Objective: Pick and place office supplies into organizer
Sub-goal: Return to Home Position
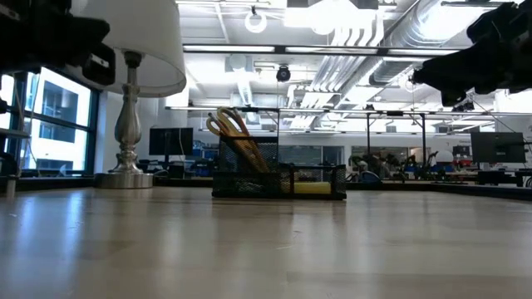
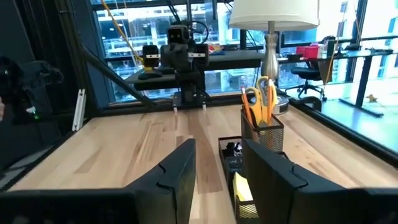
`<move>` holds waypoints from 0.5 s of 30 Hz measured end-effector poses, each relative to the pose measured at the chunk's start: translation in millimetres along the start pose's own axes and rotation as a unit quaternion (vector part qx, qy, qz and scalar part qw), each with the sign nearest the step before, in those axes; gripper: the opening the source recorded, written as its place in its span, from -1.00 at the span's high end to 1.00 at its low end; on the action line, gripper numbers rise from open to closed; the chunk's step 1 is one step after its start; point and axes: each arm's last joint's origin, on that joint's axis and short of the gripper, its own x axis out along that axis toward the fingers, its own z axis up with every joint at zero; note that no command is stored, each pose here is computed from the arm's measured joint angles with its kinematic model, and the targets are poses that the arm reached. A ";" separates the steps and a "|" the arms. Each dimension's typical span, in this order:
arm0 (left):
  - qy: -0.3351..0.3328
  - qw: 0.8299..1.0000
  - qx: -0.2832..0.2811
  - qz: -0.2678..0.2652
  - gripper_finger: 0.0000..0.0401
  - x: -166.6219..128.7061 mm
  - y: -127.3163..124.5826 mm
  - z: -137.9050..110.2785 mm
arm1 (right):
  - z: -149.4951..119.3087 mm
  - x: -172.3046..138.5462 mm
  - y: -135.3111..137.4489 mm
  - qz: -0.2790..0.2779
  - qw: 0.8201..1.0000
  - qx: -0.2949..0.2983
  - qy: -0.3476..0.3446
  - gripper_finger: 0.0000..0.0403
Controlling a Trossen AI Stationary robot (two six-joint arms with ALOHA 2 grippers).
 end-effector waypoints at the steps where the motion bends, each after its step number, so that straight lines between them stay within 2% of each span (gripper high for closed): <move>1: 0.007 1.000 -0.001 0.004 0.99 0.0 0.3 -1.4 | -0.1 0.0 0.1 0.002 1.000 -0.005 0.000 0.36; 6: 0.037 0.998 0.004 0.048 1.00 -0.4 3.1 -7.6 | -1.3 0.2 1.5 0.026 0.999 -0.032 0.008 0.39; 9: 0.037 0.998 0.004 0.056 0.98 -0.3 3.6 -7.6 | -1.6 0.4 1.5 0.026 0.999 -0.042 0.009 0.46; 15: 0.038 0.998 0.004 0.056 1.00 -0.2 3.6 -7.7 | -1.4 0.4 1.0 0.018 0.998 -0.051 0.008 0.83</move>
